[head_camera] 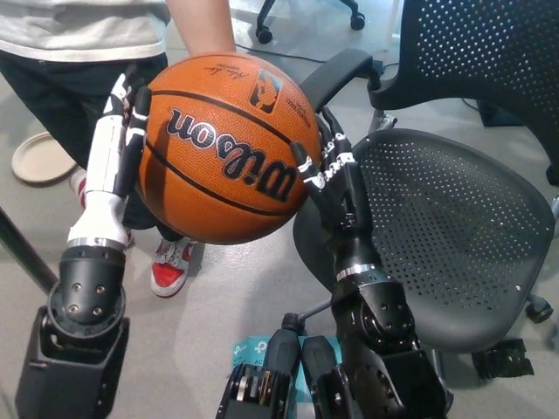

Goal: The robot grabs the basketball from a person using both hands and then drops it on the black chair in the front

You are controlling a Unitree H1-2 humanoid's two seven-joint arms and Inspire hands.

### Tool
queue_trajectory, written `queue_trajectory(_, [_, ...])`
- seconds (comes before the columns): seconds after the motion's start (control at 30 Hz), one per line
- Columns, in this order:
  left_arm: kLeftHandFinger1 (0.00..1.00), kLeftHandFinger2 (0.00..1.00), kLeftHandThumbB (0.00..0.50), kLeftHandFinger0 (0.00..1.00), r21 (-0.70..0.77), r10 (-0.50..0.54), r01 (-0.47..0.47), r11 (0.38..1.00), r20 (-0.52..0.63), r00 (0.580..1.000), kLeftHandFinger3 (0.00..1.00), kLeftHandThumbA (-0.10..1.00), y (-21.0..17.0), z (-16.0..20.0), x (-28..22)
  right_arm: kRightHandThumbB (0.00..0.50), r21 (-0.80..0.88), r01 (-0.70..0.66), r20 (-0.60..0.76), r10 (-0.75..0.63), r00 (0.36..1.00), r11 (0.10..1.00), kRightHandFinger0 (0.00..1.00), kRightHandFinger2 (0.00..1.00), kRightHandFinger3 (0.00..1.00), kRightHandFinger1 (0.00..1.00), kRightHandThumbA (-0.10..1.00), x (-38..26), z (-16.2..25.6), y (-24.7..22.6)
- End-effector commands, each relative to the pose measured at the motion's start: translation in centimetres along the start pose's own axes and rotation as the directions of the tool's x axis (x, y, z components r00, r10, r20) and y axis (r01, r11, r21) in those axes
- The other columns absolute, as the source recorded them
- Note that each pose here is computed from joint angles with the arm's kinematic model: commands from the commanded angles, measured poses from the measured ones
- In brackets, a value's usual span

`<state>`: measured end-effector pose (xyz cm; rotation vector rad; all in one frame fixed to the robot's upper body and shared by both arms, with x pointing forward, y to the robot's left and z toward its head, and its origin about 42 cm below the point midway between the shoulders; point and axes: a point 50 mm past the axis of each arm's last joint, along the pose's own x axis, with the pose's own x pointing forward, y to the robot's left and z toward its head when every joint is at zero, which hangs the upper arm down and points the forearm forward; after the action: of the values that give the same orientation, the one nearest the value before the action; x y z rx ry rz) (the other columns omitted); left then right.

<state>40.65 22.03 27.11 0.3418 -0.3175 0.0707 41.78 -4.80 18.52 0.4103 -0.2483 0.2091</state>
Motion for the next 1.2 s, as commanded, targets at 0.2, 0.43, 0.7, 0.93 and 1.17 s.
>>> queue_trajectory(0.2, [1.0, 1.0, 0.206, 1.0, -0.025, -0.347, 0.38, 0.925, 0.352, 0.869, 1.0, 1.0, -8.0, 10.8, 3.0, 0.285, -0.13, -0.204, 0.216, 0.228, 0.949, 0.97, 1.0, 1.0, 1.0, 1.0, 1.0, 3.9, 10.5, 8.0])
queue_trajectory(0.43, [1.0, 1.0, 0.215, 1.0, 0.041, -0.36, 0.384, 0.922, 0.448, 0.818, 1.0, 1.0, -10.3, 16.1, 5.6, 0.249, -0.154, -0.155, 0.303, 0.196, 0.933, 0.976, 1.0, 1.0, 1.0, 1.0, 1.0, 4.9, 16.5, 6.3])
queue_trajectory(0.7, [1.0, 1.0, 0.281, 1.0, 0.04, -0.392, 0.42, 0.907, 0.446, 0.805, 1.0, 1.0, -12.8, 19.6, 7.2, 0.215, -0.14, -0.122, 0.362, 0.166, 0.917, 0.983, 1.0, 1.0, 1.0, 1.0, 1.0, 5.8, 20.4, 4.2])
queue_trajectory(0.93, [1.0, 1.0, 0.283, 1.0, 0.042, -0.421, 0.449, 0.893, 0.434, 0.796, 1.0, 1.0, -15.2, 22.0, 8.1, 0.237, -0.132, -0.079, 0.395, 0.126, 0.91, 0.988, 1.0, 1.0, 1.0, 1.0, 1.0, 5.9, 22.8, 2.2])
queue_trajectory(1.17, [1.0, 1.0, 0.224, 1.0, 0.02, -0.437, 0.469, 0.883, 0.4, 0.806, 1.0, 1.0, -18.2, 20.9, 10.2, 0.263, -0.138, -0.048, 0.317, 0.09, 0.944, 0.989, 1.0, 1.0, 1.0, 1.0, 1.0, 7.4, 22.6, -1.3])
